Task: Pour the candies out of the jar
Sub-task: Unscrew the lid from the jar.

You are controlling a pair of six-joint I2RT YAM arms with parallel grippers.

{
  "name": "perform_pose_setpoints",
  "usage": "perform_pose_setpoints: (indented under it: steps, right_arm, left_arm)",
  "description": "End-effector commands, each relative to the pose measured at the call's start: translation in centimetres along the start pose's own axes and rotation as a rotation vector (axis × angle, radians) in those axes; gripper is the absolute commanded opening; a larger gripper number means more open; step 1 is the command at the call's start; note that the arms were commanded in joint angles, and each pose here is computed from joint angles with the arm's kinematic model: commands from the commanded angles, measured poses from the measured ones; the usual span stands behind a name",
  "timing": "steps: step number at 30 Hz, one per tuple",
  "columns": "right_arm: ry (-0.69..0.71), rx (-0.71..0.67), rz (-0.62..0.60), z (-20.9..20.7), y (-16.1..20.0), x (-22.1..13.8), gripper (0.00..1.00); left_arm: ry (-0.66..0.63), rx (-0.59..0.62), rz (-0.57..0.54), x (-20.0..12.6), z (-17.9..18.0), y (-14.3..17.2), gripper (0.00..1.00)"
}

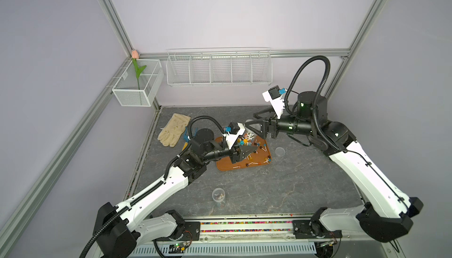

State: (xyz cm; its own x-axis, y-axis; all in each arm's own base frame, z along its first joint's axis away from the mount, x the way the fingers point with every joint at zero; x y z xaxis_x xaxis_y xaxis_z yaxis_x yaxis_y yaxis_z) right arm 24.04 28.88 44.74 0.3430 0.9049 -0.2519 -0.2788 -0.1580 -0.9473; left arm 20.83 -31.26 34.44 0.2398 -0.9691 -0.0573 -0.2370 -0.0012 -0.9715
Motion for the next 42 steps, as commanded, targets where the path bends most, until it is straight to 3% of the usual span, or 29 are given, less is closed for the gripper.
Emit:
perform_pose_setpoints:
  steps: [1, 7, 15, 19, 23, 27, 33, 42]
  right_arm:
    - [0.008, 0.03, 0.028, -0.2, 1.0, 0.8, 0.8]
    - [0.007, 0.036, 0.045, -0.1, 1.7, 1.2, 0.76]
    - [0.002, 0.014, 0.043, 0.0, 1.7, 1.4, 0.56]
    - [-0.018, -0.009, 0.043, 0.2, 1.7, 1.4, 0.5]
    - [-0.098, -0.121, 0.025, 1.5, 0.7, 0.9, 0.5]
    - [-0.275, -0.233, -0.02, 4.0, -0.9, -0.1, 0.51]
    - [-0.438, -0.412, 0.02, 5.8, -0.1, -1.1, 0.54]
    - [-0.498, -0.42, 0.064, 5.9, 0.8, -0.6, 0.54]
  left_arm:
    - [-0.007, 0.017, -0.027, -0.1, 0.1, -0.4, 0.39]
    - [-0.01, 0.018, -0.031, -0.2, 0.0, -0.5, 0.39]
    - [-0.008, 0.019, -0.032, -0.3, -0.1, -0.5, 0.39]
    - [-0.002, 0.016, -0.03, -0.4, -0.2, -0.5, 0.39]
    - [0.036, 0.021, -0.016, -0.4, -0.9, -0.7, 0.39]
    - [0.096, 0.014, 0.007, -0.3, -1.7, -0.7, 0.39]
    - [0.167, 0.013, 0.035, -0.5, -2.9, -0.8, 0.39]
    - [0.163, 0.017, 0.039, -0.4, -2.9, -0.9, 0.39]
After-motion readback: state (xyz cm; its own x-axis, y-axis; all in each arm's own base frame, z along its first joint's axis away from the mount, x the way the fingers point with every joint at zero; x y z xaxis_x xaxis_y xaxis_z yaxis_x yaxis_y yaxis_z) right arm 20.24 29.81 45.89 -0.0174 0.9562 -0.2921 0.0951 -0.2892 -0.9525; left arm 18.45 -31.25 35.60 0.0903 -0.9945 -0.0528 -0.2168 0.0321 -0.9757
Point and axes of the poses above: each gripper's point midway between its finger pads, its own x axis out along the fingers, its own z axis along the line the jaws close on, y = z × x, the point moved 2 cm from there along -x, back along the fingers, and after that the axes turned 10 degrees about -x, right-handed, at the moved point
